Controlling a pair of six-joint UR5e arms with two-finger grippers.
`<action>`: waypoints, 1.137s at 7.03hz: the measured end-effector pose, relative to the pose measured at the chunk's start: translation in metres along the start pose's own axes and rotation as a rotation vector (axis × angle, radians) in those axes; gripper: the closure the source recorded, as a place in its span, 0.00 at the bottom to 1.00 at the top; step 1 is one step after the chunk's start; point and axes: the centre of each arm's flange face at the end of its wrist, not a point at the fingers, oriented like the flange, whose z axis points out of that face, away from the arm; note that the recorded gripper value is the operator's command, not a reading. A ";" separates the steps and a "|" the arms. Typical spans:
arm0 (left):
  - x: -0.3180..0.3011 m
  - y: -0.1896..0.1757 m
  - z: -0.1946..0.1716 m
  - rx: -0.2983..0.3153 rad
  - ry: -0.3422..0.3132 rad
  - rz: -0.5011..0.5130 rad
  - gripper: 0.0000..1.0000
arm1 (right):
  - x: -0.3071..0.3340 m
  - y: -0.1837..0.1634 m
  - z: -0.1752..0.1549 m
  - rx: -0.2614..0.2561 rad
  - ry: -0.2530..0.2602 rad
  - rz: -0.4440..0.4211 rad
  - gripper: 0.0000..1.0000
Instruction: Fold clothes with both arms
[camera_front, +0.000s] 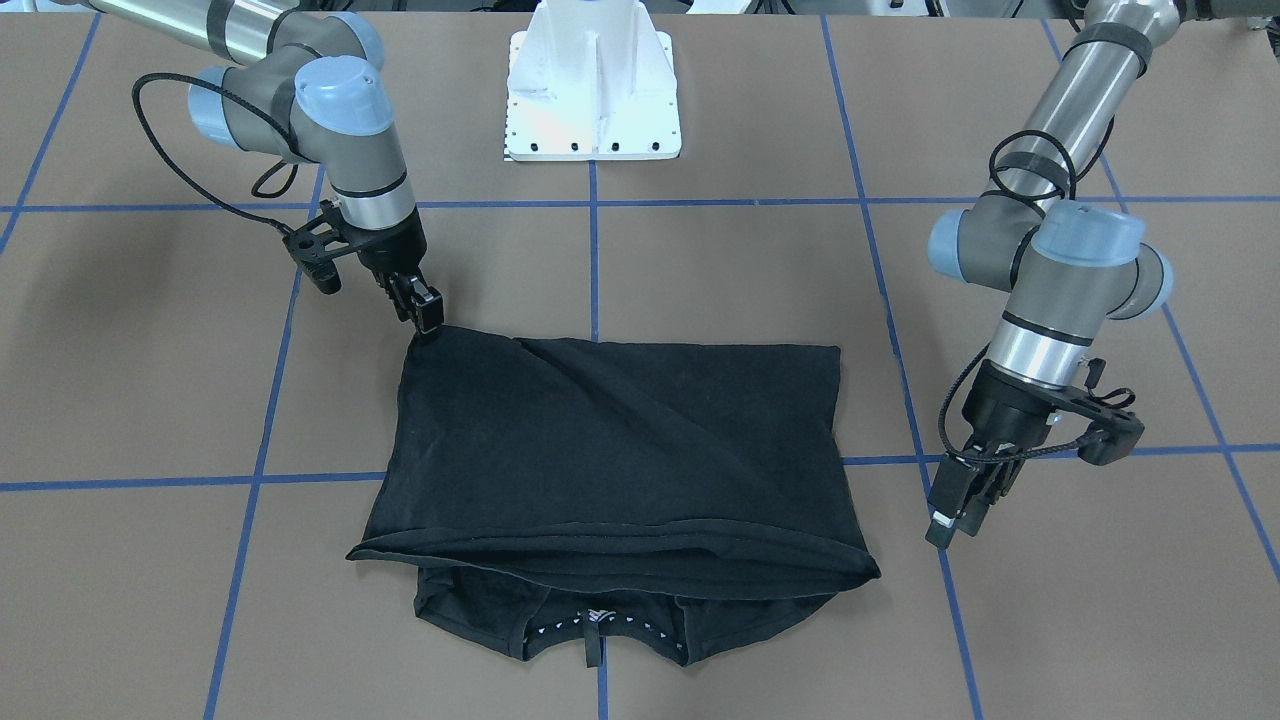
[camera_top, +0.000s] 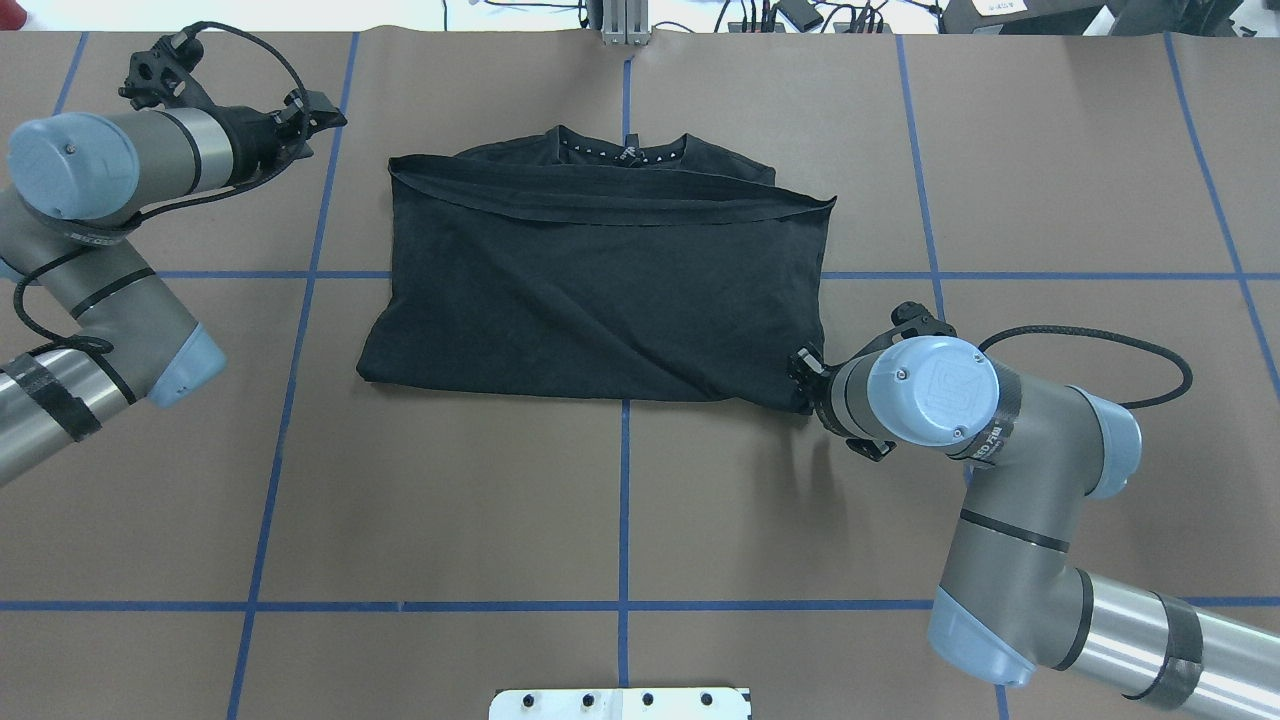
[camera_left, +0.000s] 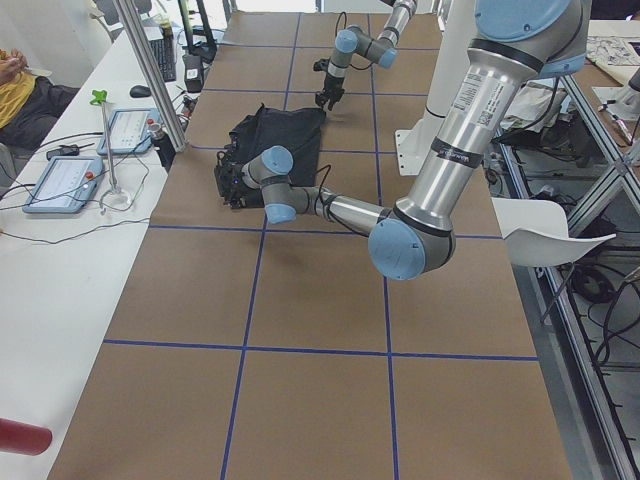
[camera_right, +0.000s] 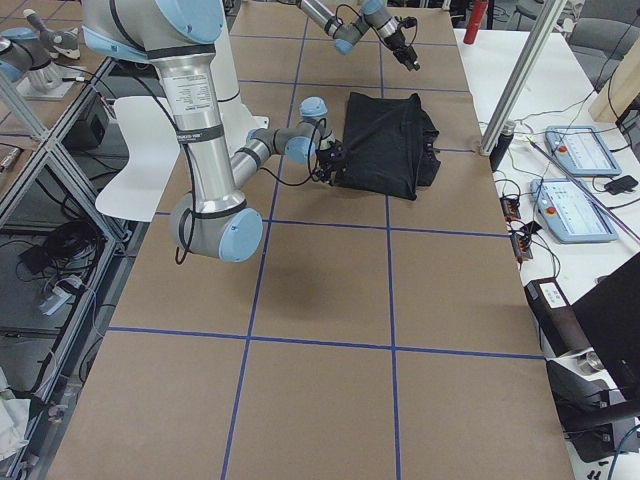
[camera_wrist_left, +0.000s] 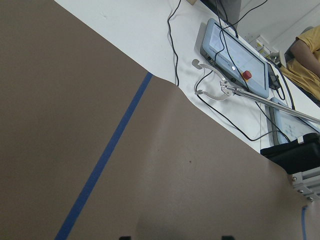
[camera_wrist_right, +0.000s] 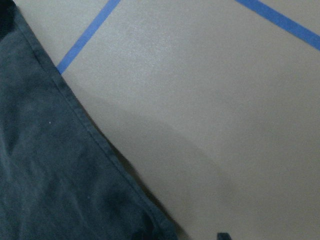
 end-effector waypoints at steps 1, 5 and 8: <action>0.000 0.000 0.000 0.000 0.000 0.000 0.32 | 0.001 -0.001 0.001 0.002 0.002 0.001 1.00; -0.004 -0.001 -0.001 0.003 -0.005 0.000 0.32 | -0.006 -0.011 -0.006 -0.032 0.014 0.019 1.00; -0.005 0.000 -0.002 0.004 -0.005 0.000 0.32 | -0.011 -0.022 -0.011 -0.067 0.030 0.036 0.34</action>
